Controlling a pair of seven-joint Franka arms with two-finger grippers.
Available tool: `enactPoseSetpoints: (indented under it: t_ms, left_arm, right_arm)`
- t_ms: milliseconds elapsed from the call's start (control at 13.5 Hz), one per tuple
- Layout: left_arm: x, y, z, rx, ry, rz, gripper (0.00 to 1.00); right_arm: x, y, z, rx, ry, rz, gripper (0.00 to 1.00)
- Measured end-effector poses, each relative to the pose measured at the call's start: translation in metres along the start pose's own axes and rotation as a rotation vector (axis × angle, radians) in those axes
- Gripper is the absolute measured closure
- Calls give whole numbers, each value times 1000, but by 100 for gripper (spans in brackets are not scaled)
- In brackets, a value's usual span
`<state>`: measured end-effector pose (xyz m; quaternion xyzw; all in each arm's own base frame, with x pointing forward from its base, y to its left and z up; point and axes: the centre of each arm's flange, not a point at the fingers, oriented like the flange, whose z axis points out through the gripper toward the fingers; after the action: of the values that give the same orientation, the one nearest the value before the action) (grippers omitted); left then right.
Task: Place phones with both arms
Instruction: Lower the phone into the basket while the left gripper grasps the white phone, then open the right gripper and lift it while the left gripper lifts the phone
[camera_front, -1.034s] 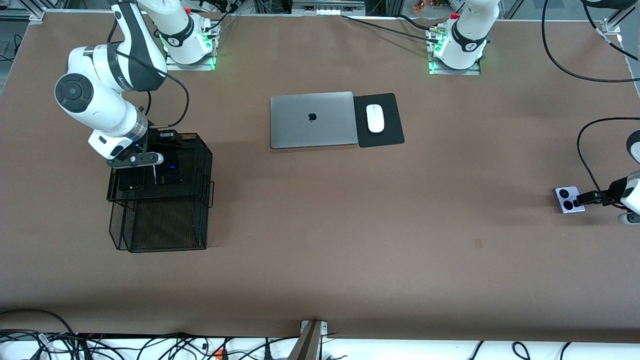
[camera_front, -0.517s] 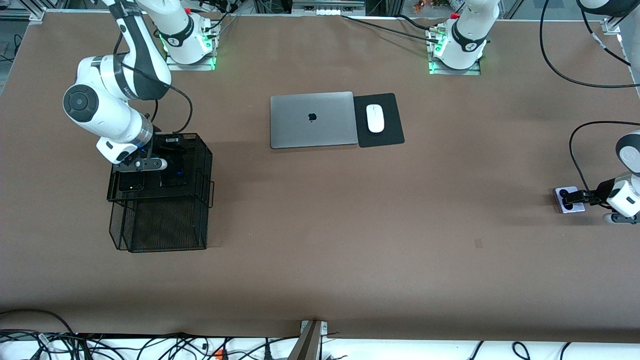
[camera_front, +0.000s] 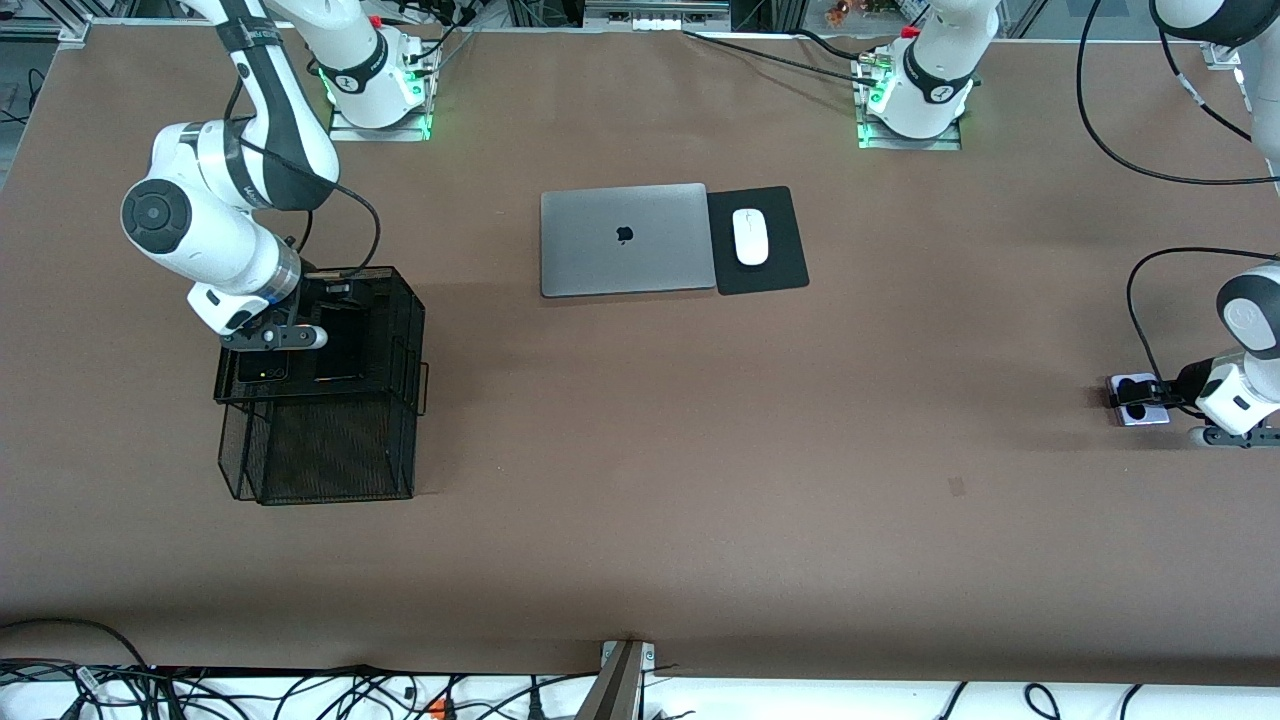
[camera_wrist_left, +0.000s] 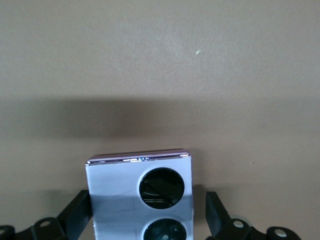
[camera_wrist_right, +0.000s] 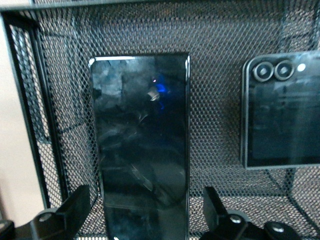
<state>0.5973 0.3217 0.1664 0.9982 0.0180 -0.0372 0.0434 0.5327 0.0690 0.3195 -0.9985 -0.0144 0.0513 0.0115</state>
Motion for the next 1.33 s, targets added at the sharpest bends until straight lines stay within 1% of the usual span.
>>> enactPoseSetpoints:
  t_ms: [148, 221, 295, 443, 591, 738, 886, 1034, 1181, 1329]
  left_arm:
    - [0, -1, 5, -2, -3, -17, 0]
    - [0, -2, 4, -1, -1, -34, 8]
    - [1, -1, 0, -1, -1, -46, 15]
    - [2, 1, 0, -1, -2, -53, 15]
    - [2, 4, -2, -14, -27, -49, 15]
    - [8, 15, -20, -26, -47, -32, 15]
    - [18, 46, -63, -19, -61, -5, 15]
    - [26, 91, -105, -10, -96, 14, 15]
    - [37, 151, -138, 1, -150, 22, 15]
    - [52, 225, -163, 24, -176, 19, 15]
  right_arm:
    - [7, 2, -13, 2, 10, 5, 0]
    - [10, 2, -23, 2, -1, 6, 0]
    - [14, 1, -37, 3, -12, 5, 0]
    - [22, -2, -69, 6, -29, -1, 0]
    - [27, -2, -102, 8, -32, -1, 0]
    - [30, 1, -130, 9, -40, 3, 0]
    - [30, 4, -158, 0, -42, 3, 0]
    - [30, 5, -183, -17, -40, -2, 0]
    - [29, 6, -201, -26, -34, -2, 0]
    - [28, 10, -215, -33, -33, 3, 0]
